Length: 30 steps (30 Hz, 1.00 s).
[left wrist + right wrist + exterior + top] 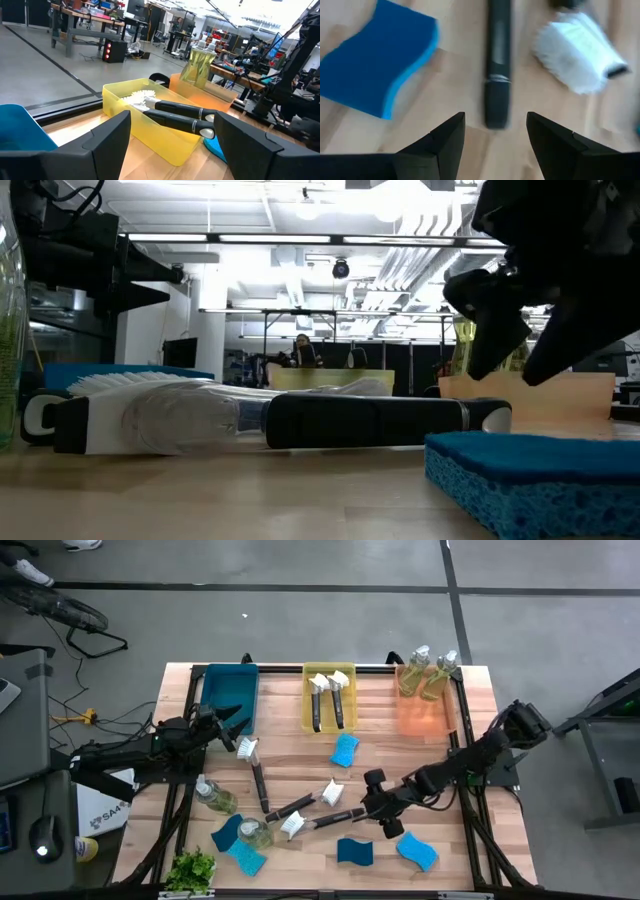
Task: Pick & Place Kitchen Sink Supplies
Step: Put the black dishwashing brush into the yellow bin
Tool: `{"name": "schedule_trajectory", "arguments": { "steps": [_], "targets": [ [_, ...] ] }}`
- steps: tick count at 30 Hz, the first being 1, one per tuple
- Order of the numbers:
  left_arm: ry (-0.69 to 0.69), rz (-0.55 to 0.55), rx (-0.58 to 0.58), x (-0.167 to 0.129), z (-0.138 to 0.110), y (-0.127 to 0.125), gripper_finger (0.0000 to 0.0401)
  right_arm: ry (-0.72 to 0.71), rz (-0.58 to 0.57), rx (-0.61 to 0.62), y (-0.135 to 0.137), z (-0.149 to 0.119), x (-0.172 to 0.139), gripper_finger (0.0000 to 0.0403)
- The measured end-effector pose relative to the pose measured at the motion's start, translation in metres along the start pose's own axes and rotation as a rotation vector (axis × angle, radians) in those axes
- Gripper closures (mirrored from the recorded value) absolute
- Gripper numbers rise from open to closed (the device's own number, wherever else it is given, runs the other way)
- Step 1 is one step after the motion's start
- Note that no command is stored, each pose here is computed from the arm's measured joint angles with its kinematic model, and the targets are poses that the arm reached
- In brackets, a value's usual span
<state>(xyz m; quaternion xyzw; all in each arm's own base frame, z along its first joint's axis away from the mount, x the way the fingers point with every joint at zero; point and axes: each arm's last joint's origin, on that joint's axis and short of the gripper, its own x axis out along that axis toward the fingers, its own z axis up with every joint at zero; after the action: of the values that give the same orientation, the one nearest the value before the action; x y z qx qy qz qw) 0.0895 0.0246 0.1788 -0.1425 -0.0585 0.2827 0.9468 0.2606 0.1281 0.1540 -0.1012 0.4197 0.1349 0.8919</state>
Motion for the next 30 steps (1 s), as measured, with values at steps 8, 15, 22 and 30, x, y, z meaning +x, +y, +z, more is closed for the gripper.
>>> {"name": "schedule_trajectory", "arguments": {
  "steps": [8, 15, 22, 30],
  "targets": [
    [0.000, 0.000, 0.000, 0.000, 0.000, 0.000, 0.0121, 0.002, -0.020, 0.002, 0.001, -0.003, 0.014, 0.0196],
    [0.000, 0.000, 0.000, 0.000, 0.000, 0.000, 0.0121, 0.016, -0.016, 0.017, -0.003, -0.005, 0.021, 0.0196],
    [0.000, 0.000, 0.000, 0.000, 0.000, 0.000, 0.0121, 0.014, -0.018, 0.023, -0.005, -0.005, 0.022, 0.0196],
    [0.000, 0.000, 0.000, 0.000, 0.000, 0.000, 0.0121, 0.016, -0.015, 0.023, -0.005, -0.005, 0.024, 0.0197]
  ]
}}
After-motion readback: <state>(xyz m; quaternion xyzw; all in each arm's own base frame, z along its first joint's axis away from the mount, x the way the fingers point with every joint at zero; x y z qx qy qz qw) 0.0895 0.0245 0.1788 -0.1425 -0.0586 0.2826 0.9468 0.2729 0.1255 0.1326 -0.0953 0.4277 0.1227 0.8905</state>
